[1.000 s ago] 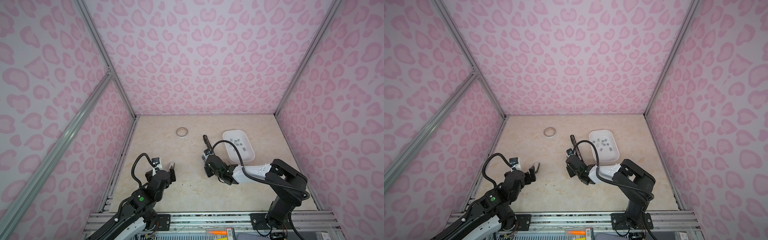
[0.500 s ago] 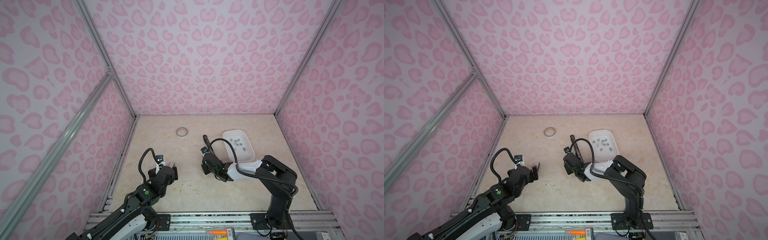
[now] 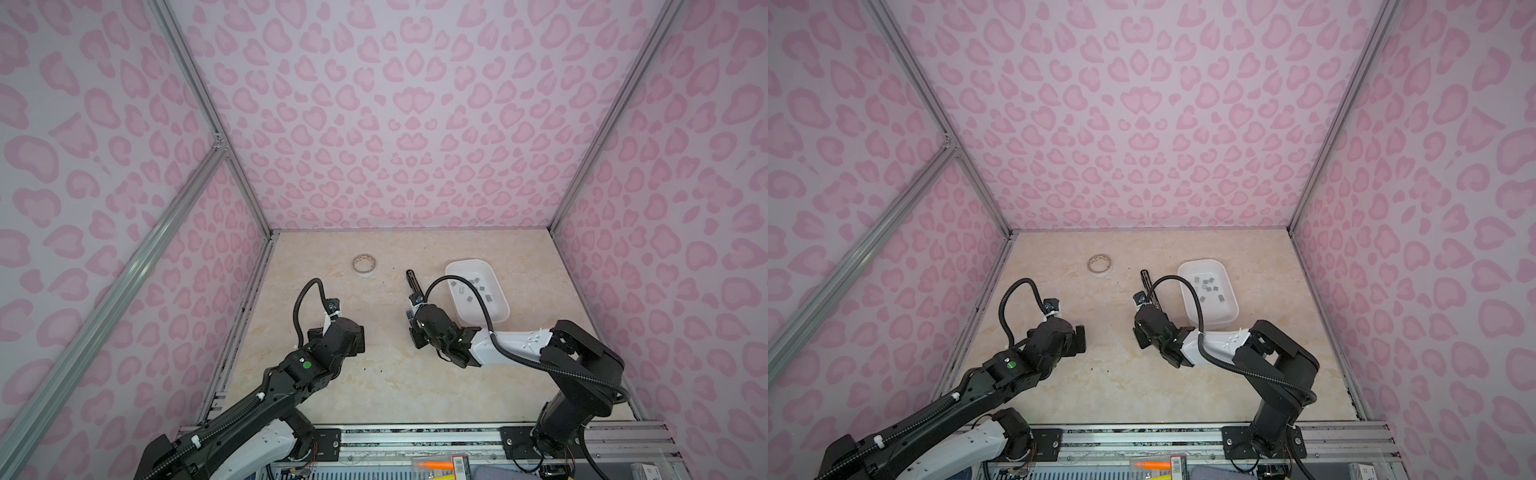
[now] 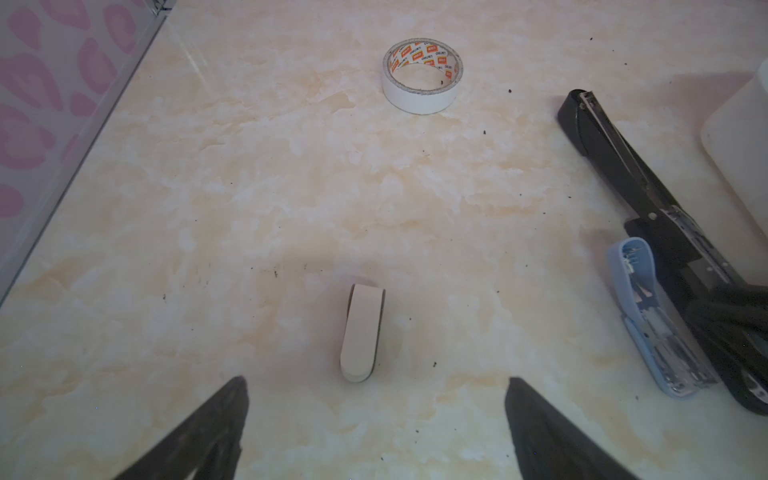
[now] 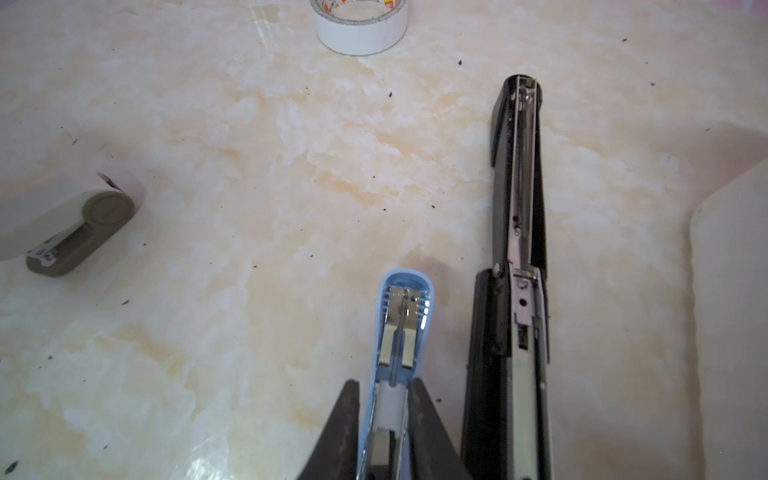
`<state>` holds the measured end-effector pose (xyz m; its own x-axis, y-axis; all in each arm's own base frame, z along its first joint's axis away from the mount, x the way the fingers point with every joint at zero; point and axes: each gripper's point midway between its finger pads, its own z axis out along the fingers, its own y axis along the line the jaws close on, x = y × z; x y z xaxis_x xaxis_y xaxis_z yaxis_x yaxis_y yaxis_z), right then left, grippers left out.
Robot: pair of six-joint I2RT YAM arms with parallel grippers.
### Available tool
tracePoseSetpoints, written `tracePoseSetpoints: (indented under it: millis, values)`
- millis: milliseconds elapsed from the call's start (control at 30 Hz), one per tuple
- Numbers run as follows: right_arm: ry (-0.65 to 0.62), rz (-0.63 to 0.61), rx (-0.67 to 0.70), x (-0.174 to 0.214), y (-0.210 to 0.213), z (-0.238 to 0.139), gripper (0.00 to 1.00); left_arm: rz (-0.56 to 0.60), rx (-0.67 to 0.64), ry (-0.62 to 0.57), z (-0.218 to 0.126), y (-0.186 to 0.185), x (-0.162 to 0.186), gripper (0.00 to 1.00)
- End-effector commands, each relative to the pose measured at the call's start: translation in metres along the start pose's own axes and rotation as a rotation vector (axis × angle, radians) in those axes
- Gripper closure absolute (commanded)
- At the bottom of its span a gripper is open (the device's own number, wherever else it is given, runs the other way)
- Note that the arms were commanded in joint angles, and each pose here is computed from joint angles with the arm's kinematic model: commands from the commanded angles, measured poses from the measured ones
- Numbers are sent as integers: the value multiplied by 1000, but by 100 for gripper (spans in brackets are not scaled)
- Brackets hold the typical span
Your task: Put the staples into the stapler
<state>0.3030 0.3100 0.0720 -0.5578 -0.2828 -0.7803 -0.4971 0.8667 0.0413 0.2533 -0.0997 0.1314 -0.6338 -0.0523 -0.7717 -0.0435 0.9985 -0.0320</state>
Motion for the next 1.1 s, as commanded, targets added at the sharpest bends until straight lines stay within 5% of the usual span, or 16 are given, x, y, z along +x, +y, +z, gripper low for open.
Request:
tracePoseSetpoints:
  millis: [0, 467, 1067]
  values:
    - [-48, 13, -45, -5, 4, -10, 74, -43, 17, 51, 4, -5, 9, 2]
    - [-99, -18, -165, 10, 19, -30, 64, -81, -121, 154, 51, -4, 42, 2]
    - [-95, -22, -171, 10, 22, -28, 63, -61, 167, 267, 81, -81, 58, 22]
